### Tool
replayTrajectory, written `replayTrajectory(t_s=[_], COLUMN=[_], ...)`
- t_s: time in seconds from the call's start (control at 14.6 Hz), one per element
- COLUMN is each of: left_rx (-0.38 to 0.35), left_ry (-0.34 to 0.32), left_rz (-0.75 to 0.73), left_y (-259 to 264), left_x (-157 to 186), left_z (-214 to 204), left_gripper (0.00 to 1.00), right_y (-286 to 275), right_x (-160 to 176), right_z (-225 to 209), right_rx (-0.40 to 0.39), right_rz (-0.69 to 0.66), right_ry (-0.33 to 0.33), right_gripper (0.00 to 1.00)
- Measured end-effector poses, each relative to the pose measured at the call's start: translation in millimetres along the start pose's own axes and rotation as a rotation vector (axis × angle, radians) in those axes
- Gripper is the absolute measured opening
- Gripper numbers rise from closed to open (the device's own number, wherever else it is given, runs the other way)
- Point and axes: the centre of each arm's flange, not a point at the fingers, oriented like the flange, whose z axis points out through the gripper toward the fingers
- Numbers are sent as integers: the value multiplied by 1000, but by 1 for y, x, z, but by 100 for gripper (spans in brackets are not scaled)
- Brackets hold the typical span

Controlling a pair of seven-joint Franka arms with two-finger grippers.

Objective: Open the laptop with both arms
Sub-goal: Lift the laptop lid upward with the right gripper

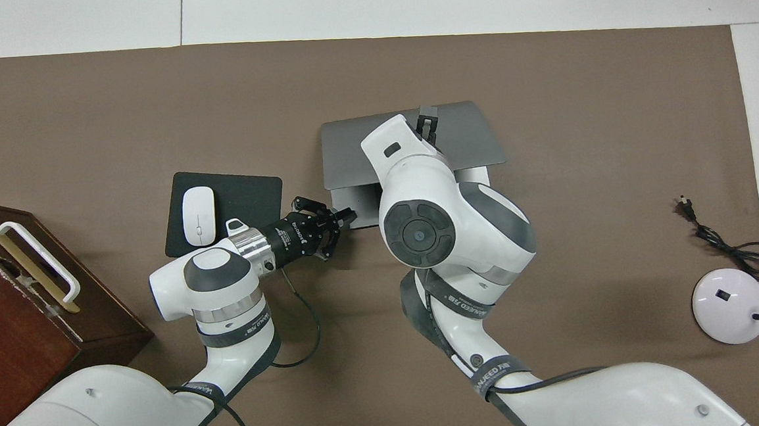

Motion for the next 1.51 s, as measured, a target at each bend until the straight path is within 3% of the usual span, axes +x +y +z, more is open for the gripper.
replayTrajectory(t_s=[1.51], left_rx=[2], left_ry=[-6], left_rz=[-2], left_y=[1], left_x=[1], left_z=[0], left_gripper=[1], right_y=[38], right_x=[14], right_z=[-12], right_rx=[-71], right_rz=[1], right_ry=[-35], right_gripper=[99])
